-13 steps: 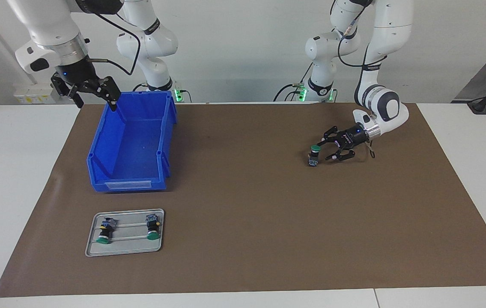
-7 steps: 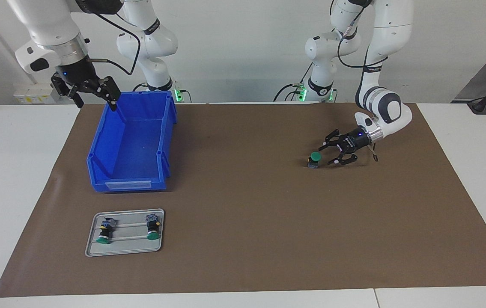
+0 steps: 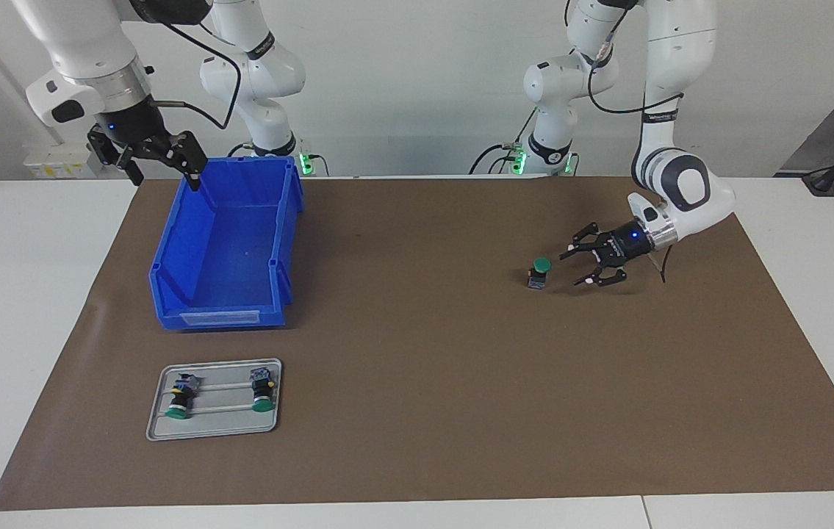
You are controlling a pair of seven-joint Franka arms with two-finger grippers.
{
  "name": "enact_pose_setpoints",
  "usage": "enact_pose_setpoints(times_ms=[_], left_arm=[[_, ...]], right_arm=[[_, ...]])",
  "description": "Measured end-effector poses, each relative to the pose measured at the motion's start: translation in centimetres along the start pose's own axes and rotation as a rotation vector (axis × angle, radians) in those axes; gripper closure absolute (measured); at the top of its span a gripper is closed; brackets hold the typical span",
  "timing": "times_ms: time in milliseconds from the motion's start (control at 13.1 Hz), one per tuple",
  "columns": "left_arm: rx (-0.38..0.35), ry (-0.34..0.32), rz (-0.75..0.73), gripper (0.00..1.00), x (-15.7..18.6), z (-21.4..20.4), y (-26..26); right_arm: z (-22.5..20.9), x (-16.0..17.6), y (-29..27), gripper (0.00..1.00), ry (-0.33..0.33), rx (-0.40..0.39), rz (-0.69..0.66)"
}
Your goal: Place and press button with both arms
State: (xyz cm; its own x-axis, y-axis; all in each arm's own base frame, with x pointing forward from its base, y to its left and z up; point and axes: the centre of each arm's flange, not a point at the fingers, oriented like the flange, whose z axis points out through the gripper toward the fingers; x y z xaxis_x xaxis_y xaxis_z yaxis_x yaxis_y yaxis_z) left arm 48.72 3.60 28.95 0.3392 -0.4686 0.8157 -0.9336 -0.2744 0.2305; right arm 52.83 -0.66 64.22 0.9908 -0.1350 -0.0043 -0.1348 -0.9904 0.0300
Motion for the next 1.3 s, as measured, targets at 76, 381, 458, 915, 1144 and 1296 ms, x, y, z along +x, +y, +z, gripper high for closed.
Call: enact_pose_setpoints(times_ms=[76, 381, 458, 915, 1144, 1296], left_arm=[[0.002, -0.054, -0.018, 0.33, 1.4, -1.0, -0.3], [0.042, -0.218, -0.106, 0.32, 7.0, -4.5, -1.2], [0.052, -0.245, -0.127, 0.32, 8.1, -4.8, -1.3], [0.134, -0.424, -0.229, 0.32, 14.9, -5.4, -1.6], [0.207, -0.514, -0.287, 0.32, 18.2, -5.6, -0.9], [0.279, -0.601, -0.334, 0.32, 20.8, -4.7, 0.3]], right_arm=[[0.0, 0.0, 0.0, 0.00, 0.000, 0.000, 0.000], [0.0, 0.0, 0.0, 0.00, 0.000, 0.000, 0.000], [0.0, 0.0, 0.0, 0.00, 0.000, 0.000, 0.000], [0.0, 0.0, 0.0, 0.00, 0.000, 0.000, 0.000], [0.0, 0.0, 0.0, 0.00, 0.000, 0.000, 0.000], [0.0, 0.0, 0.0, 0.00, 0.000, 0.000, 0.000]])
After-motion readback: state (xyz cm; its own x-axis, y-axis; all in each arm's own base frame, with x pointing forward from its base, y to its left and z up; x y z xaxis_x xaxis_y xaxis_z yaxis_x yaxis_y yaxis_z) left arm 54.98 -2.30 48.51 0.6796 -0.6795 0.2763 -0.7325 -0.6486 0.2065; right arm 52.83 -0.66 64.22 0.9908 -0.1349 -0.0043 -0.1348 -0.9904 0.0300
